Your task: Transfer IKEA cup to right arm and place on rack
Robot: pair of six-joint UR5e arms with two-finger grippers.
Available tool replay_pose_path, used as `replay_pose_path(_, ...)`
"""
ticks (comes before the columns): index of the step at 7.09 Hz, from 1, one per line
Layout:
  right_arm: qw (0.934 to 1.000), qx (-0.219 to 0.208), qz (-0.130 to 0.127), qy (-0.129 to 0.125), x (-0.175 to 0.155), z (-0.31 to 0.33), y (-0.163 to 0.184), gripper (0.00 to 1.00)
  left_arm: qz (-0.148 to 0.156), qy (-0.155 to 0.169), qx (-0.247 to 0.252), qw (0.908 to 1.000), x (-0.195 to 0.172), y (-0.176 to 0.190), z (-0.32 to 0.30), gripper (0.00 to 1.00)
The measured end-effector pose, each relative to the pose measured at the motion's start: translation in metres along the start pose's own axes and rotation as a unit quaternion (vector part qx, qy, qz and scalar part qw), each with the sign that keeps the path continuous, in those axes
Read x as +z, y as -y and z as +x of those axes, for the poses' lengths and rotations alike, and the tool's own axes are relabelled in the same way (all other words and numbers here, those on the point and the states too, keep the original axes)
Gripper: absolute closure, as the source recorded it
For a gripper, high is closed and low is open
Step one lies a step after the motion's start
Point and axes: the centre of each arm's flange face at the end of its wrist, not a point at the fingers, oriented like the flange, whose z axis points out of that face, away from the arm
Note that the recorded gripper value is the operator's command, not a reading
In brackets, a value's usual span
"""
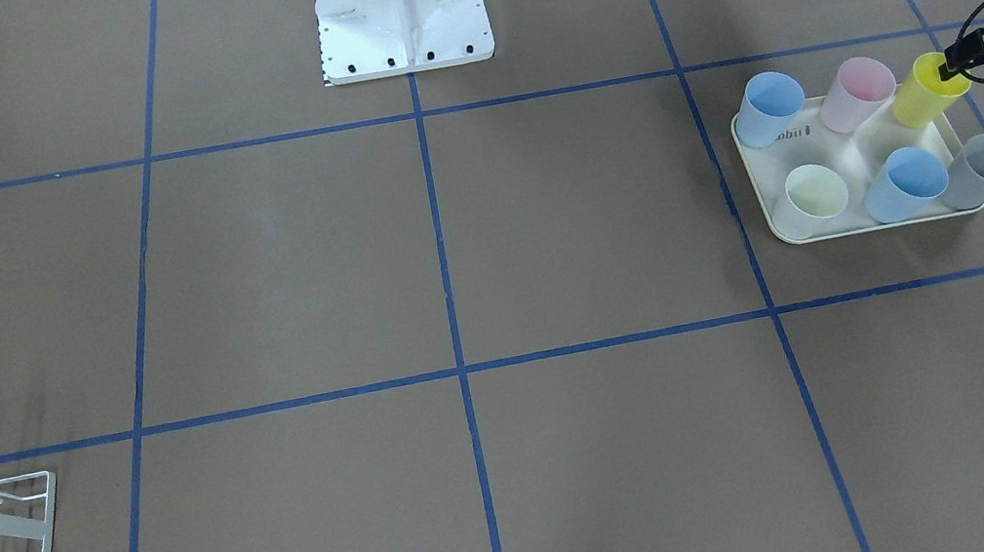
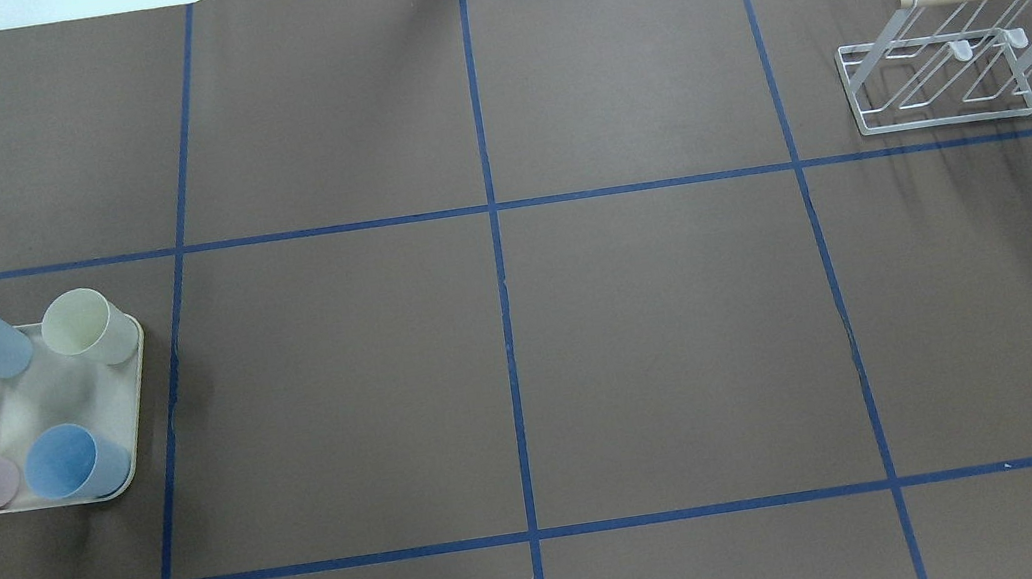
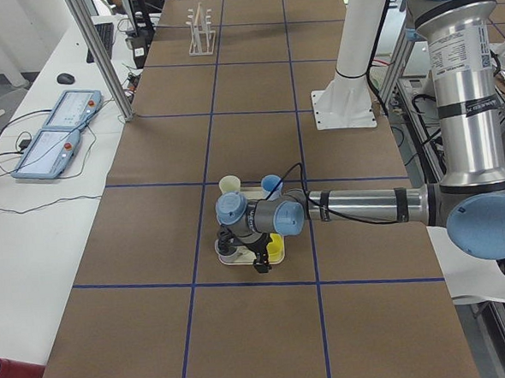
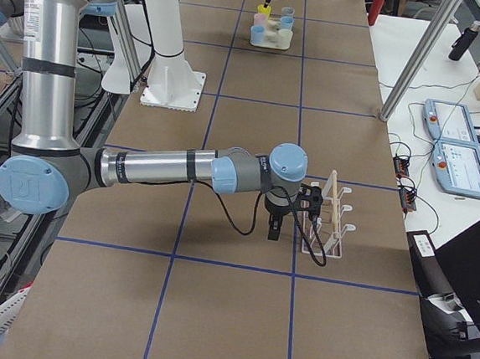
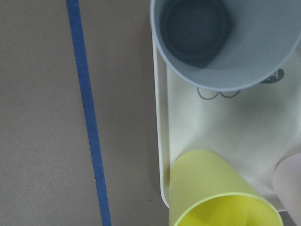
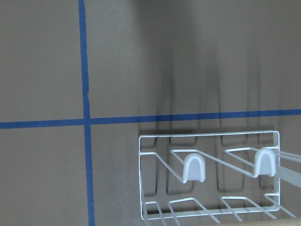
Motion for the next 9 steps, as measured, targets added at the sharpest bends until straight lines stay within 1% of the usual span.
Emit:
replay_pose_path(5, 1.0000, -0.001, 0.000, 0.000, -0.0002, -0.0009, 0.0000, 0.00, -0.003, 0.000, 0.003, 1.0000, 0.0022, 0.0000, 0.0020, 0.07)
replay_pose_path(6, 1.0000, -0.001, 0.000, 0.000, -0.0002, -0.0009, 0.0000, 0.00, -0.003, 0.000, 0.003, 1.0000, 0.0024, 0.0001, 0.0021, 0.24)
replay_pose_path(7, 1.0000, -0.001, 0.000, 0.000, -0.0003, -0.0009, 0.0000, 0.00, -0.003, 0.001, 0.003, 1.0000, 0.0025, 0.0000, 0.0022, 0.78)
replay_pose_path(8, 1.0000, -0.001, 0.000, 0.000, -0.0004, -0.0011, 0.0000, 0.00, -0.004, 0.001, 0.002, 1.0000, 0.0028, 0.0000, 0.0022, 0.96)
replay_pose_path(9, 1.0000, -0.001, 0.001, 0.000, -0.0006, -0.0013, 0.0000, 0.00, -0.004, 0.001, 0.000, 1.0000, 0.0030, -0.0001, 0.0022, 1.00)
